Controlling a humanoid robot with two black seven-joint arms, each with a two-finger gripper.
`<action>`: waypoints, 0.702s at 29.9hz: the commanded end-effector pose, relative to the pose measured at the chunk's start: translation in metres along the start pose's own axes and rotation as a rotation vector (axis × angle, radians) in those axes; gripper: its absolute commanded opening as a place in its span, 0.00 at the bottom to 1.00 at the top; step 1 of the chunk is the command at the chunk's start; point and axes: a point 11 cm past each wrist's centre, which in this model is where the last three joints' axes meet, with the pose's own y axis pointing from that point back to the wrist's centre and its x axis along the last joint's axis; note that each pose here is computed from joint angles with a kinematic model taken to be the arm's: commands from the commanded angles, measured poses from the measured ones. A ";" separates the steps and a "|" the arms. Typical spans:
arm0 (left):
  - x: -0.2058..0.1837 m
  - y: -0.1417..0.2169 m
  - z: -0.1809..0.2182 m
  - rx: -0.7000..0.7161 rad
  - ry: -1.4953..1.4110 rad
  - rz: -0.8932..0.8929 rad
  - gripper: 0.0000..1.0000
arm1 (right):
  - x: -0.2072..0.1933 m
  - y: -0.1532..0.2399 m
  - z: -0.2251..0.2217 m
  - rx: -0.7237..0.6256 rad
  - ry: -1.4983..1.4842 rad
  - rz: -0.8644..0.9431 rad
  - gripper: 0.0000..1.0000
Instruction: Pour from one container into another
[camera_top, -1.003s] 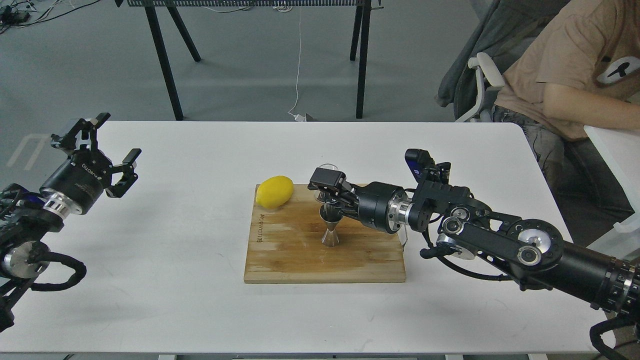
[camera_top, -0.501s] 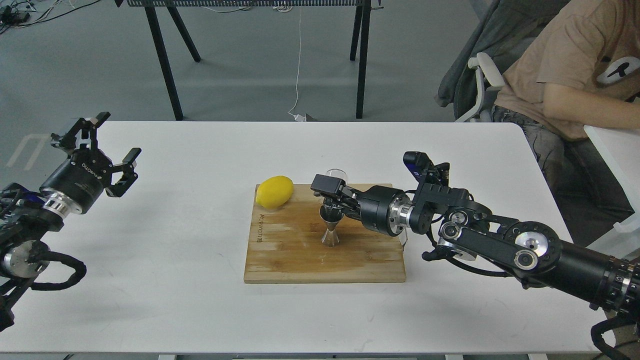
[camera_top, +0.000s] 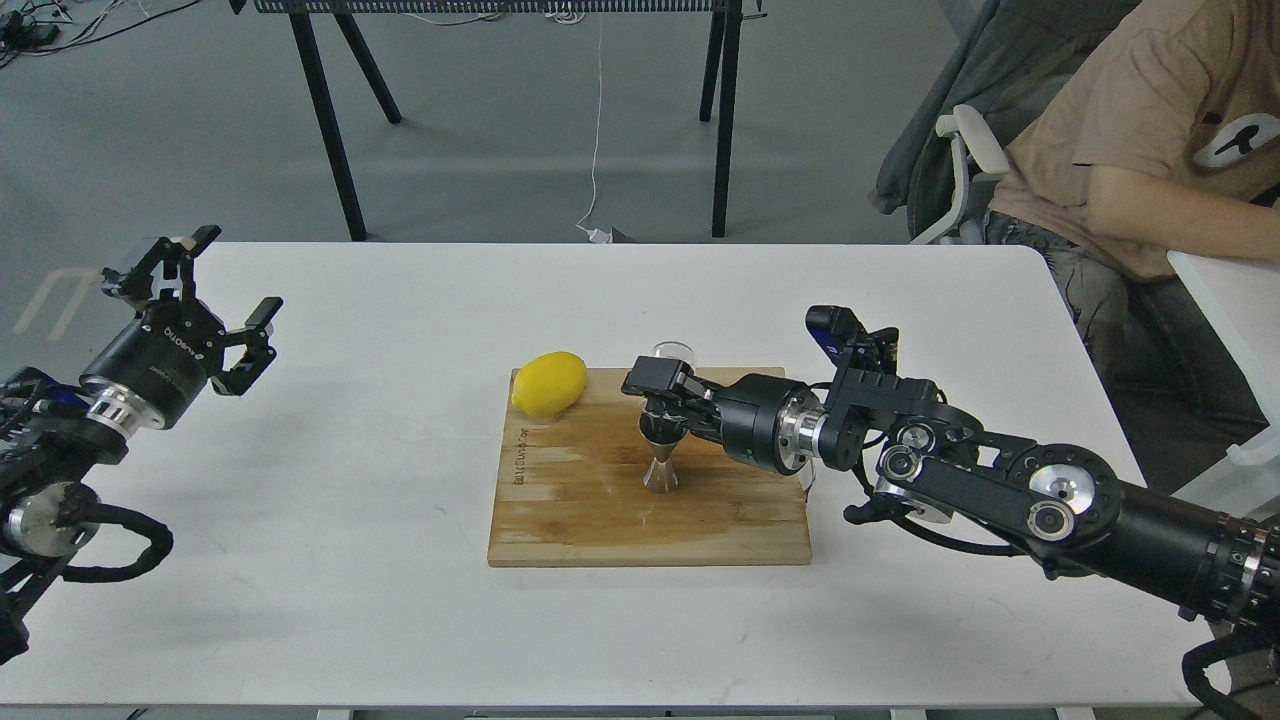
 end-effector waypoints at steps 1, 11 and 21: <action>0.000 0.000 0.000 0.002 -0.002 -0.001 0.94 | 0.001 0.000 0.000 0.000 -0.004 0.002 0.38; 0.000 0.000 0.000 0.002 -0.002 -0.001 0.94 | 0.003 0.000 -0.003 0.012 -0.020 0.010 0.38; 0.000 0.000 0.000 0.001 -0.002 -0.002 0.94 | 0.005 0.000 -0.007 0.021 -0.019 0.012 0.38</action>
